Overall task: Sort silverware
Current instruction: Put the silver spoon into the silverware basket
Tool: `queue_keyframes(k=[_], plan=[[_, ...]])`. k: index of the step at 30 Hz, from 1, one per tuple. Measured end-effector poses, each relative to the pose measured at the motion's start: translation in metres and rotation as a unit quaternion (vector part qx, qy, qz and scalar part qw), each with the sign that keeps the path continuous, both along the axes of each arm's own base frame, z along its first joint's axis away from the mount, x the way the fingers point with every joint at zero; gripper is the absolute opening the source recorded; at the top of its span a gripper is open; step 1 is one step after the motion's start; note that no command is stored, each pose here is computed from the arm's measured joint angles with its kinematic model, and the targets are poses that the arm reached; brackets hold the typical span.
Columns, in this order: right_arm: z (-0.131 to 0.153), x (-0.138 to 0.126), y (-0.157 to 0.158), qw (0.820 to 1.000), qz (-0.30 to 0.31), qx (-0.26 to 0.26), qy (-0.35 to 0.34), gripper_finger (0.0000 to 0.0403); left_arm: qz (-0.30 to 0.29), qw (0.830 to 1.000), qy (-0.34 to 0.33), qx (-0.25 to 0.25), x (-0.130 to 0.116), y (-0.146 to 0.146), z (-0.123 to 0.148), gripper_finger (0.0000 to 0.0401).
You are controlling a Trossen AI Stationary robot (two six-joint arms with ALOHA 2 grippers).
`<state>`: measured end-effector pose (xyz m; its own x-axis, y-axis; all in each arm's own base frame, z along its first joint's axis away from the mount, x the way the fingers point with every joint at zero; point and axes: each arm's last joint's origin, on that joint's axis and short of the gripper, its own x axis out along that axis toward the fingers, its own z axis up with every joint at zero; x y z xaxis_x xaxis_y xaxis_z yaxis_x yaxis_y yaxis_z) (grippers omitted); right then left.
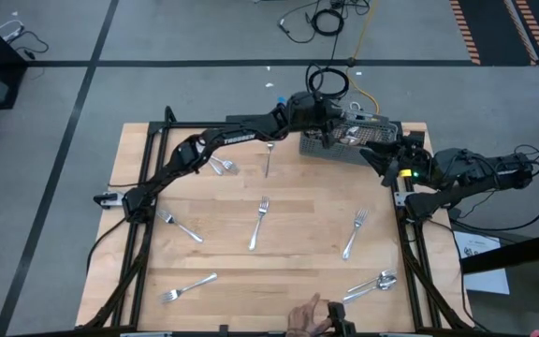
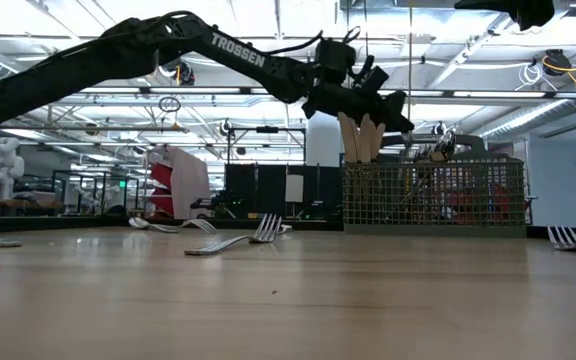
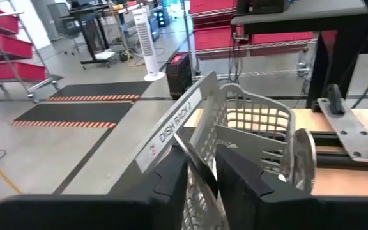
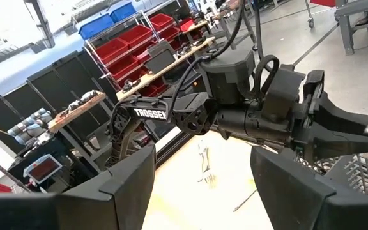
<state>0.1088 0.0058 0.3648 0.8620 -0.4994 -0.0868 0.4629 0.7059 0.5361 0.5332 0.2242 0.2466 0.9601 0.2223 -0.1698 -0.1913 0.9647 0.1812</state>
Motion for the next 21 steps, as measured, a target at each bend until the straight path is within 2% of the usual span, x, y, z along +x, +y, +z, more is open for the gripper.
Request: queue_keyframes(k=[6, 10, 14, 16, 21], plan=[[0.0, 0.0, 0.0, 1.0, 0.001, 0.0, 0.0, 0.0247, 0.007, 1.0, -0.014, 0.008, 0.003, -0.006, 0.003, 0.0133], [0.0, 0.001, 0.0, 1.0, 0.002, 0.0, 0.001, 0.0247, 0.007, 0.998, -0.059, 0.015, 0.004, -0.007, 0.013, 0.0139], [-0.001, 0.002, 0.001, 1.0, 0.003, -0.008, 0.009, 0.0247, 0.008, 0.997, -0.075, 0.016, 0.002, -0.007, 0.022, 0.014], [-0.001, 0.002, 0.001, 1.0, 0.008, -0.007, 0.009, 0.0247, 0.007, 0.996, -0.088, 0.021, -0.002, -0.009, 0.037, 0.014], [-0.001, 0.003, 0.003, 0.999, 0.051, 0.004, 0.007, 0.0247, -0.039, 0.992, -0.115, 0.025, -0.029, -0.024, 0.105, 0.014]])
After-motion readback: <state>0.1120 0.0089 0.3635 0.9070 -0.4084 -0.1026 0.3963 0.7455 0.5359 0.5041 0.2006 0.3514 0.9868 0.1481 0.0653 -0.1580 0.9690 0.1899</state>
